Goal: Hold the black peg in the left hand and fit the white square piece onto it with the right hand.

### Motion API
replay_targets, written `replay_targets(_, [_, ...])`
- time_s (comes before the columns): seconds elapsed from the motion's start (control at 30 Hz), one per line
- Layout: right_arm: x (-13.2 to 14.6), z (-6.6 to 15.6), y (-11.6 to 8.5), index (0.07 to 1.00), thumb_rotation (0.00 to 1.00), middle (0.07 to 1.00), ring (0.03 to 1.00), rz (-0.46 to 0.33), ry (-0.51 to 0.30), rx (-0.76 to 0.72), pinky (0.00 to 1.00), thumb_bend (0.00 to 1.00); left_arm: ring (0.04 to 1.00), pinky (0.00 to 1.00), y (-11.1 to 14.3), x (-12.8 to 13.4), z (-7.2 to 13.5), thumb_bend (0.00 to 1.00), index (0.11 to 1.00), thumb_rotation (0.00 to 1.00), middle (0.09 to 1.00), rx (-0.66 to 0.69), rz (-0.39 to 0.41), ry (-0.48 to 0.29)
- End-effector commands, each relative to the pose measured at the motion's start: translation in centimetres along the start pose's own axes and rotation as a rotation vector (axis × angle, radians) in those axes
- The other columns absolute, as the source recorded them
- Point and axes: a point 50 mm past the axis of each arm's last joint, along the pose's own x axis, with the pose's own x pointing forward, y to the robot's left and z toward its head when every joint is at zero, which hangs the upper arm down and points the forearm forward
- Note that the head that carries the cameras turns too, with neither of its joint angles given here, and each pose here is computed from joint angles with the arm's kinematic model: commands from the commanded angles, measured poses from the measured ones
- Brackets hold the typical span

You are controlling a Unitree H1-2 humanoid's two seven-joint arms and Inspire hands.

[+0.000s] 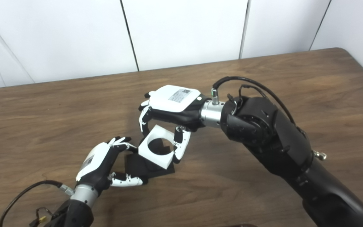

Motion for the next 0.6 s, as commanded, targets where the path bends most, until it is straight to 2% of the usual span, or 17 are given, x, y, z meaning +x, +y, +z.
replay_targets(0.0, [0.1,0.0,-0.4,0.483,0.14,0.767,0.91,-0.015,-0.014,-0.044,1.0,0.52,1.0,1.0,-1.0,-0.2,-0.1,0.5,0.493,0.07,0.925,-0.011,-0.059,0.02])
replay_targets(0.2, [0.5,0.1,0.2,0.483,0.14,0.768,0.916,-0.023,-0.021,-0.051,1.0,0.52,1.0,1.0,-1.2,-0.2,0.0,0.5,0.493,0.06,0.92,-0.021,-0.057,0.018])
replay_targets(0.57, [1.7,1.1,-0.3,0.484,0.14,0.766,0.927,-0.017,-0.059,-0.079,1.0,0.52,1.0,1.0,-1.7,0.0,0.5,0.5,0.493,0.06,0.917,-0.022,-0.053,0.021])
